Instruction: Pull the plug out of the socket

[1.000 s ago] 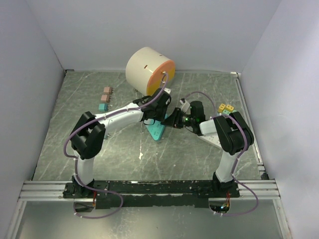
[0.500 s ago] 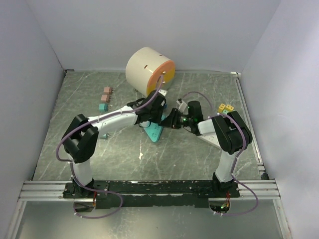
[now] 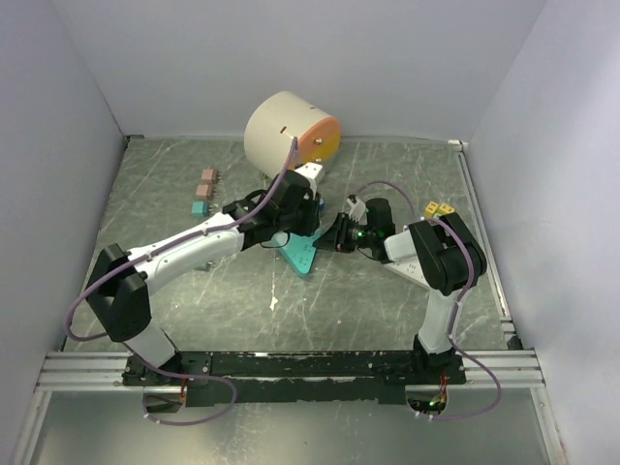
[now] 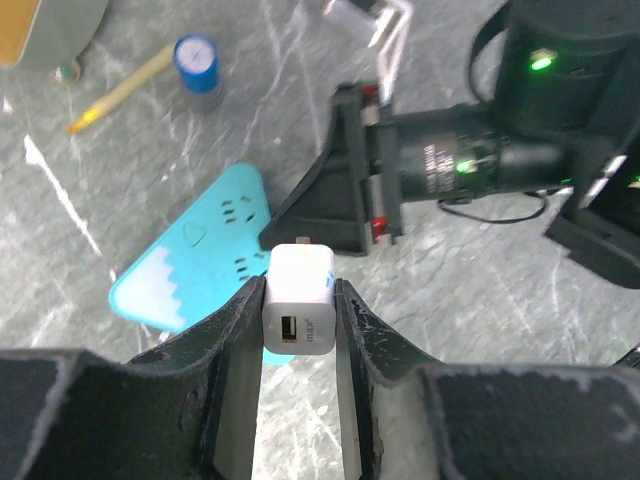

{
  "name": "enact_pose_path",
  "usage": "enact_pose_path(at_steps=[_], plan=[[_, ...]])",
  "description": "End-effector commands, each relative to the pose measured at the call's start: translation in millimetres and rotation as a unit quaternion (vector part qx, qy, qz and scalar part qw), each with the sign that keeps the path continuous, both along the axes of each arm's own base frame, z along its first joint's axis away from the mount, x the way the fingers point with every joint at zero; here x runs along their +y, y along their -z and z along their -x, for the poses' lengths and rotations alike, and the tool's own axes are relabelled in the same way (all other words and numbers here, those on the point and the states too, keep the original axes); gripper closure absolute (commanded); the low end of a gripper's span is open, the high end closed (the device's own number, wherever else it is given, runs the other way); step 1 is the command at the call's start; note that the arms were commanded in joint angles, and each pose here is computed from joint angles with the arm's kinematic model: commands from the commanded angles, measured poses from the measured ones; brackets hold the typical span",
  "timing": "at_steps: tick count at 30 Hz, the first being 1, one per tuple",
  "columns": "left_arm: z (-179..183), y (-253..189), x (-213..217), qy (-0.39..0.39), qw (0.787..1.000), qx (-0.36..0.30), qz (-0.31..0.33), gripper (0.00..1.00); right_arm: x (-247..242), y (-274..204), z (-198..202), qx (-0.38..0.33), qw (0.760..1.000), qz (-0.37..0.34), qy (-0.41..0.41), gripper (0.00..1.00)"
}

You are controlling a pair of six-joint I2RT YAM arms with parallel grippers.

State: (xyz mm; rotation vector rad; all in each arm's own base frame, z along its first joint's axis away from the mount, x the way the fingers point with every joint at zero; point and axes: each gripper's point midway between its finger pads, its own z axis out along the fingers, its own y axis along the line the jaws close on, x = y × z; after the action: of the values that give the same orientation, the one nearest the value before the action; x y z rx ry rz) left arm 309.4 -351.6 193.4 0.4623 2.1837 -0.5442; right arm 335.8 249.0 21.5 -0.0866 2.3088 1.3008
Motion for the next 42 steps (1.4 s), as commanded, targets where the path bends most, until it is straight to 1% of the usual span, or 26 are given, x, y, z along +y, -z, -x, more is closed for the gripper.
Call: enact_pose_path(at_steps=[1, 4, 7, 10, 13, 18, 20, 23, 25, 31, 33, 34, 37, 39, 40, 42], plan=[[4, 24, 33, -0.015, 0.998, 0.064, 0.001, 0.93, -29, 63, 22, 0.065, 0.992, 0.103, 0.031, 1.0], [-1, 31, 68, -0.034, 0.992, 0.114, 0.049, 0.93, -28, 63, 22, 0.065, 0.992, 0.101, 0.03, 1.0], [0, 39, 106, -0.063, 0.979, 0.161, 0.106, 0.93, -28, 61, 23, 0.064, 0.993, 0.099, 0.028, 1.0], [10, 48, 137, -0.084, 0.963, 0.21, 0.148, 0.93, -27, 61, 23, 0.064, 0.993, 0.098, 0.028, 1.0], [27, 64, 163, -0.119, 0.941, 0.269, 0.166, 0.93, -27, 60, 23, 0.064, 0.993, 0.096, 0.027, 1.0], [68, 95, 222, -0.259, 0.888, 0.363, 0.109, 0.93, -26, 59, 24, 0.064, 0.993, 0.094, 0.026, 1.0], [81, 102, 241, -0.303, 0.87, 0.379, 0.091, 0.93, -26, 58, 24, 0.064, 0.993, 0.094, 0.026, 1.0], [94, 114, 275, -0.379, 0.841, 0.383, 0.042, 0.93, -25, 57, 23, 0.063, 0.994, 0.09, 0.026, 1.0], [100, 120, 287, -0.405, 0.828, 0.387, 0.028, 0.93, -25, 57, 23, 0.063, 0.994, 0.09, 0.025, 1.0], [98, 140, 281, -0.377, 0.824, 0.418, 0.06, 0.93, -26, 56, 24, 0.062, 0.993, 0.092, 0.026, 1.0], [90, 141, 279, -0.366, 0.83, 0.414, 0.074, 0.93, -27, 55, 23, 0.058, 0.993, 0.095, 0.027, 1.0], [89, 143, 281, -0.374, 0.827, 0.413, 0.072, 0.92, -27, 55, 23, 0.058, 0.993, 0.096, 0.028, 1.0], [82, 144, 287, -0.388, 0.827, 0.4, 0.082, 0.78, -27, 55, 23, 0.058, 0.993, 0.096, 0.028, 1.0], [79, 143, 294, -0.404, 0.823, 0.391, 0.085, 0.66, -27, 55, 23, 0.058, 0.993, 0.096, 0.028, 1.0], [78, 142, 299, -0.416, 0.819, 0.386, 0.088, 0.6, -27, 55, 23, 0.058, 0.993, 0.096, 0.028, 1.0], [76, 138, 306, -0.429, 0.816, 0.376, 0.09, 0.42, -27, 54, 24, 0.058, 0.993, 0.096, 0.027, 1.0]])
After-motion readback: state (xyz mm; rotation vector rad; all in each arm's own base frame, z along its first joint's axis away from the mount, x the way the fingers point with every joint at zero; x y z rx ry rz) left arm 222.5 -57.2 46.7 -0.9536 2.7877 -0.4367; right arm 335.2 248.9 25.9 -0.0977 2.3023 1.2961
